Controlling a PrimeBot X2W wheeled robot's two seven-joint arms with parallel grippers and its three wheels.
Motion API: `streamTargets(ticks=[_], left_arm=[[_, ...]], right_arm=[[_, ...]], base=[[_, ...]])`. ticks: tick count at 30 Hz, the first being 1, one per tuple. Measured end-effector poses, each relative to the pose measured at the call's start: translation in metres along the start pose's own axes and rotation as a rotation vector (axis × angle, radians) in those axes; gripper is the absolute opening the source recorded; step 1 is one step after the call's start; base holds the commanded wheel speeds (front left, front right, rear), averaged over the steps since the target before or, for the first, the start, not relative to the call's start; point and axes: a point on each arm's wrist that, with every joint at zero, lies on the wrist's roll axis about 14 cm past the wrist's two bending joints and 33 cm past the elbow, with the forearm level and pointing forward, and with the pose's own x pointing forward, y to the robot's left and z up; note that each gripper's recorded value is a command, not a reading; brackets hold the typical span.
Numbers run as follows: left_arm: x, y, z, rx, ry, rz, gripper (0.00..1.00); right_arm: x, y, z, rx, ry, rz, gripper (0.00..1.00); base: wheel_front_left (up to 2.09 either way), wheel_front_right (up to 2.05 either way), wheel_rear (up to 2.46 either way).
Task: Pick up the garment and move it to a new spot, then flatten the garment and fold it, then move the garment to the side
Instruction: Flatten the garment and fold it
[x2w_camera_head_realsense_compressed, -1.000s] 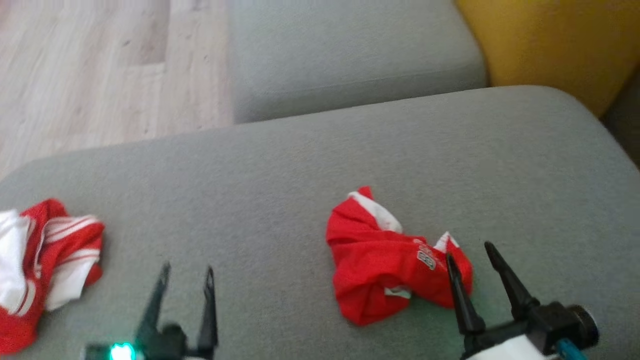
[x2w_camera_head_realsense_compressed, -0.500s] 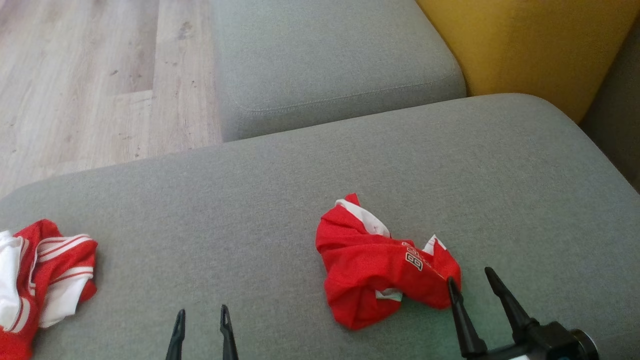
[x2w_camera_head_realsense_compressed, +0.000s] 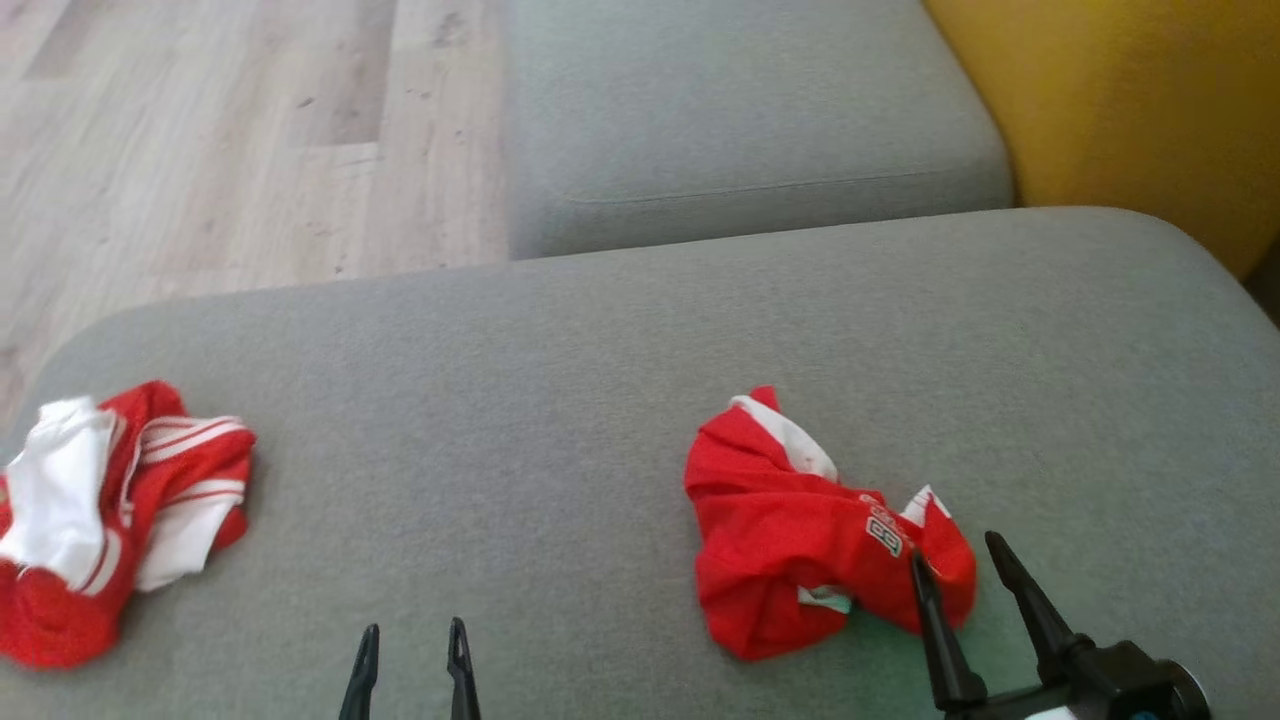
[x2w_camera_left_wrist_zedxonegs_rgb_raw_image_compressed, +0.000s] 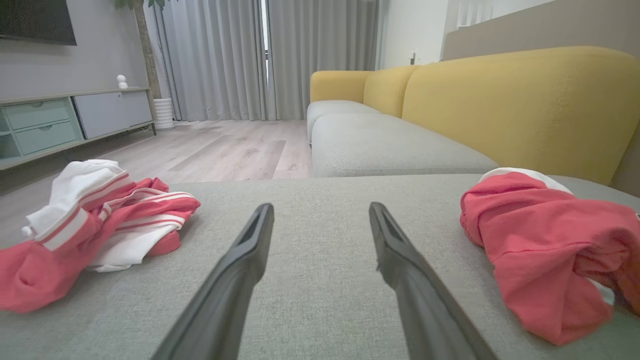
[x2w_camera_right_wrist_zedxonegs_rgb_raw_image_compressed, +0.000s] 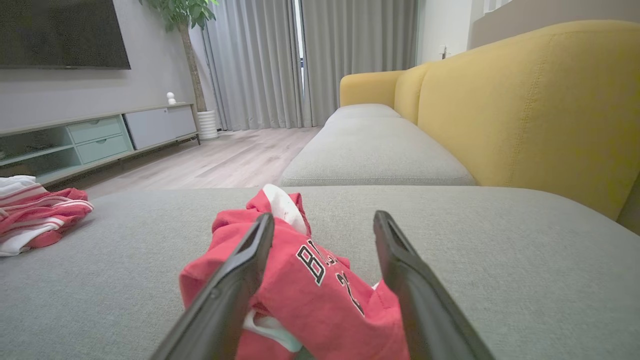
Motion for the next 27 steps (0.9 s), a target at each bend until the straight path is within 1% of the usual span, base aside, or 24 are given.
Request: streamTargets(ticks=[9, 25, 27], left_arm=[[-0.005, 0.016, -0.006, 0.010, 0.017, 0.049, 1.00], [-0.005, 0.024, -0.018, 0.014, 0.060, 0.070, 1.00], [-0.001, 0.022, -0.018, 0.016, 0.063, 0.052, 1.00]], right_arm=[[0.011, 0.010, -0.006, 0.000, 0.025, 0.047, 1.00], [0.019, 0.017, -0.014, 0.010, 0.058, 0.073, 1.00], [0.020, 0.019, -0.015, 0.022, 0.061, 0.078, 1.00]], base=[[0.00, 0.00, 0.00], [0.00, 0.00, 0.00], [0.00, 0.00, 0.00]])
